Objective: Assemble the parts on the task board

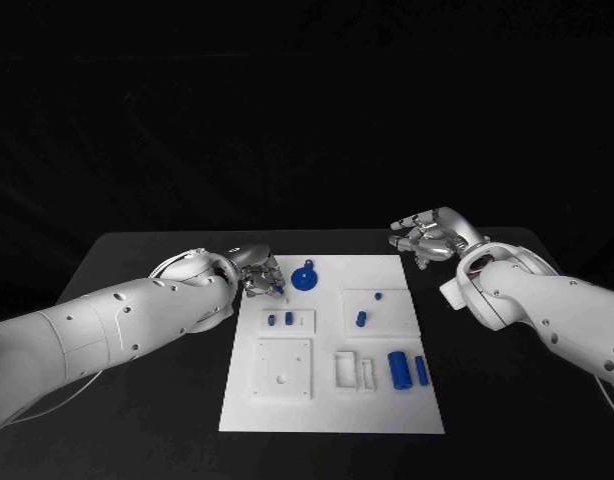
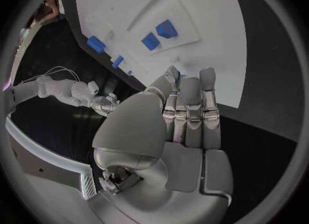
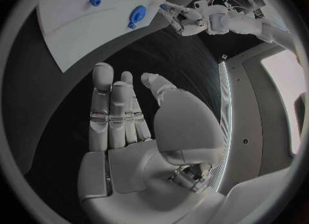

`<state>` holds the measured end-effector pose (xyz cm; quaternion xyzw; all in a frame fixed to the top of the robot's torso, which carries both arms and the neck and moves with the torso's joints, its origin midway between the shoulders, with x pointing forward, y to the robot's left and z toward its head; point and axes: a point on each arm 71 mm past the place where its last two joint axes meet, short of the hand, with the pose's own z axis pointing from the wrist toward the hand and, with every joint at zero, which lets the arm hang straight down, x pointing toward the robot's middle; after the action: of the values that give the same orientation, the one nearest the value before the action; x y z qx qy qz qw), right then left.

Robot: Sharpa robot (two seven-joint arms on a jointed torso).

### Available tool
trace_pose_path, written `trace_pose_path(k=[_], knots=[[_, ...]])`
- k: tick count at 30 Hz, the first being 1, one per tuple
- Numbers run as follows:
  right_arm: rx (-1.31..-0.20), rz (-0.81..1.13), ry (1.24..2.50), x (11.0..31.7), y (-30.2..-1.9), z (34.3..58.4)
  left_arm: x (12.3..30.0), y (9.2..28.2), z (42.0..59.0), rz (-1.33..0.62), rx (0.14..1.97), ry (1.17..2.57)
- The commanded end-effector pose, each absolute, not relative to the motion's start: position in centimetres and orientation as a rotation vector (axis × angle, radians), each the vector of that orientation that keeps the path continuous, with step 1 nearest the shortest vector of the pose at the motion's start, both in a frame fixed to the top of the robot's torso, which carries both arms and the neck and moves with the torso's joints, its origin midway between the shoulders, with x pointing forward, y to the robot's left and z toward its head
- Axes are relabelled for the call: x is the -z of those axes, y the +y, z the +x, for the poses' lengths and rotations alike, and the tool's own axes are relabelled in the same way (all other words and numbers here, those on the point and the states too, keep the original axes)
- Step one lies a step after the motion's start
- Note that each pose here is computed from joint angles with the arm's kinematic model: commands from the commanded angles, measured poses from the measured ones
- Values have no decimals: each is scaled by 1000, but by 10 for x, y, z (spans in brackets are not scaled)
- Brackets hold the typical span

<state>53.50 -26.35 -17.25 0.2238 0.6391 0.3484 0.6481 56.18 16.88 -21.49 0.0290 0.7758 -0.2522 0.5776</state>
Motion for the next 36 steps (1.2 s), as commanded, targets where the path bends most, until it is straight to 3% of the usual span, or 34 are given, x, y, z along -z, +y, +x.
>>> trace_pose_path(k=[1,36], knots=[[-800,502,1448,172,-262,535,217,166,561,85,594,1833],[-805,500,1450,172,-260,535,229,160,560,83,589,1865]])
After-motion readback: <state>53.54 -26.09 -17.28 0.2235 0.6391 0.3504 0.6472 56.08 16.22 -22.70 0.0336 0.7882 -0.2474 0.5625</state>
